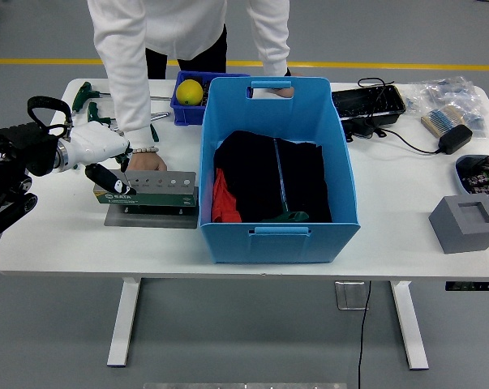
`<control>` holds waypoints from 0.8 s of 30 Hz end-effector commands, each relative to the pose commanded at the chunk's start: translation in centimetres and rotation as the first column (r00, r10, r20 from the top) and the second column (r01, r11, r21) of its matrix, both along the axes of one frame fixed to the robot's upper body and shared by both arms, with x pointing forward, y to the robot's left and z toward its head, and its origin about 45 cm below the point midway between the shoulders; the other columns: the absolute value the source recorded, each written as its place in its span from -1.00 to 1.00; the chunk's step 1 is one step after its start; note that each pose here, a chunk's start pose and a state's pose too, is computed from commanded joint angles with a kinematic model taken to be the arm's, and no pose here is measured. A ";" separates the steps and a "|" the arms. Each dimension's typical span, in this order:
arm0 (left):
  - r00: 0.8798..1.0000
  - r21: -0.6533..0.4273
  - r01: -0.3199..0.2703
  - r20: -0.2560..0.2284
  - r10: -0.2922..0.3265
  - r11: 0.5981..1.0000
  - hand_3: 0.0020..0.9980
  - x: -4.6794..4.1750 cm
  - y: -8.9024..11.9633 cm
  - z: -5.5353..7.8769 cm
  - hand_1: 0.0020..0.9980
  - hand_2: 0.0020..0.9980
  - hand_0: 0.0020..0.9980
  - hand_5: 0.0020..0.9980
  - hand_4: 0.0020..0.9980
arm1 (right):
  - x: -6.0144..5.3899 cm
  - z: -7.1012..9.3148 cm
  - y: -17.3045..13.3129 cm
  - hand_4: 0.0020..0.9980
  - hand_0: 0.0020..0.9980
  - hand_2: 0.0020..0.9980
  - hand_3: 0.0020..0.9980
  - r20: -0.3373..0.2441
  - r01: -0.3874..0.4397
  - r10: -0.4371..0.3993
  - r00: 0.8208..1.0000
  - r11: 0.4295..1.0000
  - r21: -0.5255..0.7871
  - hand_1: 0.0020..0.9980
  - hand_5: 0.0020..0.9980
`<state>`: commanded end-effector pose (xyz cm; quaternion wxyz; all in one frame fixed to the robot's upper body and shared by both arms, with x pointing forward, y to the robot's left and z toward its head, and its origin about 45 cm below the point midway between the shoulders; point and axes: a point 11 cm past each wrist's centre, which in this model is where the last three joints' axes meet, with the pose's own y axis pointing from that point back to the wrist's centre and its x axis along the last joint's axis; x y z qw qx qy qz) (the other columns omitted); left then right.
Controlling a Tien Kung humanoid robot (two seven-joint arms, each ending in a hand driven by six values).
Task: Lift tool from toolbox,place it in box,lift tool from toolbox,place it in box
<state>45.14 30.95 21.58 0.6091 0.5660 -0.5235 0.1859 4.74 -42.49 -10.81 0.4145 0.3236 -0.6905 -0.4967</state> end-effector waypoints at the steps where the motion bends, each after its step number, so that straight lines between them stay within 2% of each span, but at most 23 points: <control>1: 1.000 0.001 0.000 0.000 0.000 1.000 -0.11 0.02 0.0 0.0 0.30 0.15 0.77 0.43 0.82 | 0.0 0.0 0.0 0.77 0.44 0.57 0.27 0.000 0.000 0.000 1.000 1.000 0.000 0.44 0.51; 2: 1.000 0.000 -0.002 -0.001 0.002 1.000 -0.11 0.04 0.0 0.0 0.30 0.15 0.77 0.43 0.82 | 0.0 0.0 0.0 0.77 0.44 0.57 0.27 0.000 0.000 0.000 1.000 1.000 0.000 0.44 0.51; 3: 1.000 0.000 -0.003 0.000 0.003 1.000 -0.23 0.07 0.0 0.0 0.14 -0.04 0.76 0.44 0.82 | 0.0 0.0 0.0 0.77 0.44 0.57 0.27 0.000 0.000 0.000 1.000 1.000 0.000 0.44 0.51; 9: 1.000 -0.003 -0.008 0.000 0.008 1.000 -0.23 0.18 0.2 0.1 0.14 -0.04 0.76 0.44 0.82 | 0.0 0.0 0.0 0.77 0.44 0.57 0.27 0.000 0.002 -0.002 1.000 1.000 -0.001 0.44 0.51; 10: 1.000 -0.005 -0.009 0.000 0.009 1.000 -0.31 0.17 0.2 0.0 -0.04 -0.22 0.73 0.46 0.83 | 0.0 0.0 0.0 0.77 0.45 0.57 0.27 0.000 0.002 -0.002 1.000 1.000 -0.001 0.44 0.51; 15: 1.000 -0.013 -0.008 -0.003 0.008 1.000 -0.31 0.09 0.3 -0.2 -0.04 -0.22 0.73 0.46 0.83 | 0.0 0.0 0.0 0.77 0.45 0.57 0.27 0.000 0.002 -0.002 1.000 1.000 -0.001 0.44 0.51; 16: 1.000 -0.013 -0.008 -0.003 0.008 1.000 -0.38 0.08 0.4 -0.2 -0.24 -0.38 0.68 0.46 0.83 | 0.0 0.0 0.0 0.77 0.44 0.57 0.27 0.000 0.001 -0.001 1.000 1.000 -0.001 0.44 0.51; 21: 1.000 -0.021 -0.002 0.001 0.002 1.000 -0.38 0.08 0.4 -0.2 -0.24 -0.38 0.68 0.46 0.83 | 0.1 0.0 0.0 0.77 0.44 0.57 0.27 -0.001 0.001 -0.001 1.000 1.000 -0.001 0.44 0.51; 22: 1.000 -0.023 -0.001 0.002 0.001 1.000 -0.49 0.08 0.4 -0.2 -0.37 -0.46 0.53 0.47 0.82 | 0.0 0.0 0.0 0.77 0.44 0.57 0.27 -0.001 0.001 -0.001 1.000 1.000 -0.001 0.44 0.50; 24: 1.000 -0.025 0.002 0.002 -0.002 1.000 -0.49 0.07 0.3 -0.2 -0.37 -0.46 0.53 0.47 0.82 | 0.0 0.0 0.0 0.77 0.44 0.57 0.27 -0.001 0.001 -0.001 1.000 1.000 -0.001 0.44 0.50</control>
